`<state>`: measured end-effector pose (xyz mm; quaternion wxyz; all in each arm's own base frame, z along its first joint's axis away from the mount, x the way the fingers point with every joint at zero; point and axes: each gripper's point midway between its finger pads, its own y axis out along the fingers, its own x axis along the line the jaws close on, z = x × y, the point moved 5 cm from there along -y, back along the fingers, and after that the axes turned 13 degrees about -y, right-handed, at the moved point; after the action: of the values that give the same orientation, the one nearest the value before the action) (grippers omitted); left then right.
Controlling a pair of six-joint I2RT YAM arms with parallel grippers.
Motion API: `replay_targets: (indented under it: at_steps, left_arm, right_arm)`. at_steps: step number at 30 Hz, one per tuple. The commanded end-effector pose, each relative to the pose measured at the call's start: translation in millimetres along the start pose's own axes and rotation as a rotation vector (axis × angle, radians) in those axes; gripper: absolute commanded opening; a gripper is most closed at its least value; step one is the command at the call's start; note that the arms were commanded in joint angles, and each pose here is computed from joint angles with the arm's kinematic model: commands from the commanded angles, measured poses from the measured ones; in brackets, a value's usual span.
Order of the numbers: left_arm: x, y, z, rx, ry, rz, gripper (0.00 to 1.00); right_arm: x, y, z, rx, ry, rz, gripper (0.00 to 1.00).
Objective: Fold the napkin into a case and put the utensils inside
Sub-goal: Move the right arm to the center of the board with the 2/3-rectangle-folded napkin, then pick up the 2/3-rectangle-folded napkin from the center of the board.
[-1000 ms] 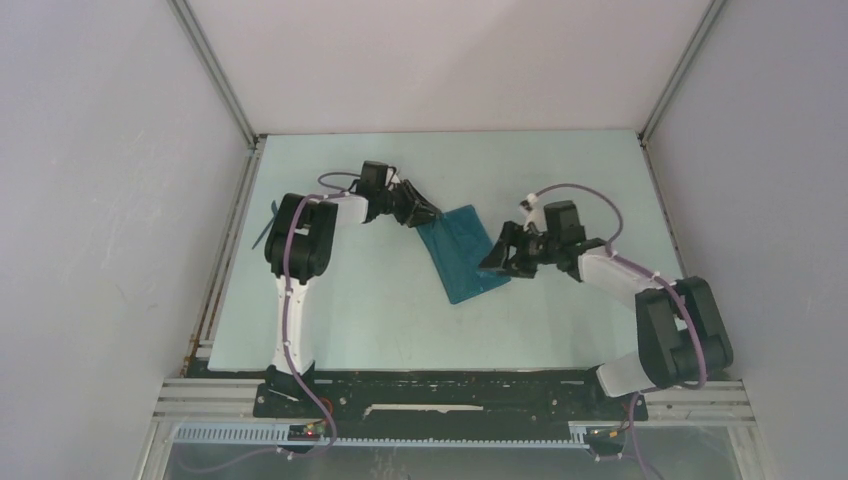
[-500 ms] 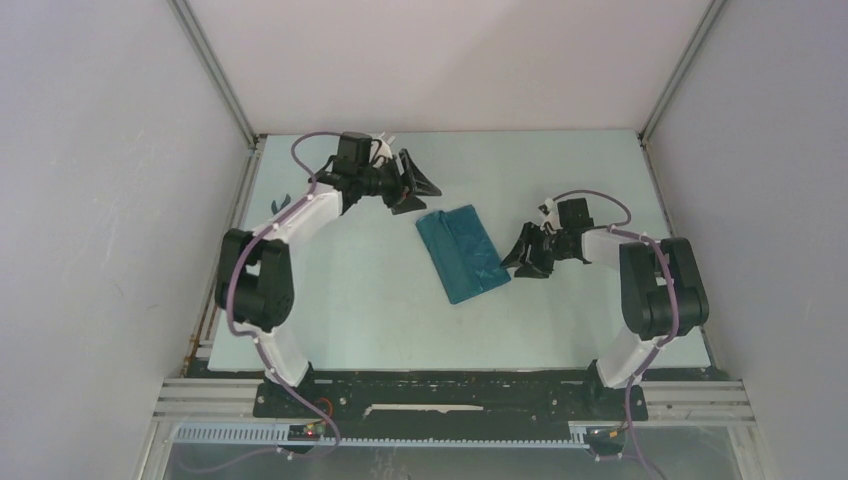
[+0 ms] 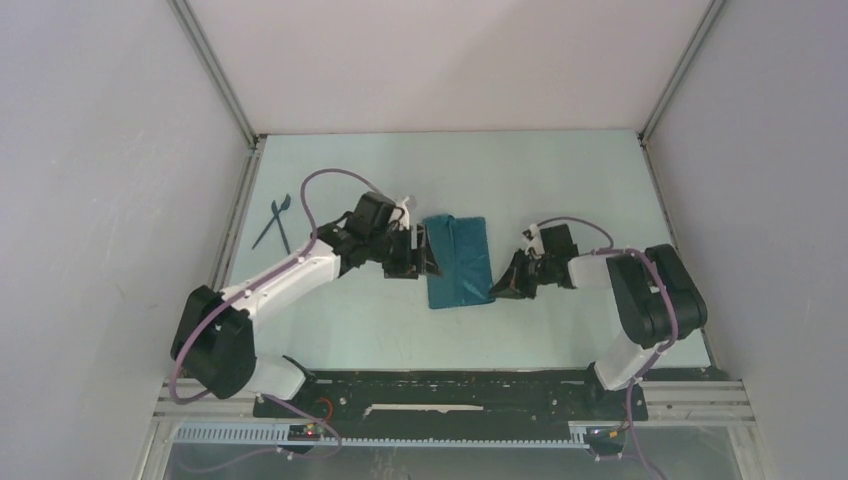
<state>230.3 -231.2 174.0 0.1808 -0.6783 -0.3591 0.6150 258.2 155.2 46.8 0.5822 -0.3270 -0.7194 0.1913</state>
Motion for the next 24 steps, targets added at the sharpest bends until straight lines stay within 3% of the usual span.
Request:
replay_targets:
  at_steps: [1, 3, 6, 9, 14, 20, 24]
  left_arm:
    - [0, 4, 21, -0.088, 0.156, -0.089, 0.76]
    - [0, 14, 34, -0.088, 0.191, -0.140, 0.79]
    - [-8, 33, 53, -0.072, 0.248, -0.192, 0.80]
    - [-28, 55, 68, -0.039, 0.317, -0.239, 0.76]
    - [-44, 98, 92, 0.040, 0.446, -0.412, 0.59]
    - [-56, 135, 97, 0.089, 0.460, -0.567, 0.54]
    - [-55, 149, 97, 0.084, 0.451, -0.605, 0.57]
  right_arm:
    - [50, 1, 20, -0.054, 0.058, -0.149, 0.04]
    - [53, -3, 27, -0.076, 0.074, -0.122, 0.15]
    - [36, -22, 24, -0.125, 0.100, 0.002, 0.50]
    - [3, -50, 21, -0.180, 0.144, 0.172, 0.65]
    - [-20, -91, 16, -0.283, 0.124, 0.291, 0.69]
    - [-18, -97, 15, -0.303, 0.082, 0.294, 0.67]
    - [-24, -99, 12, -0.309, 0.089, 0.293, 0.67]
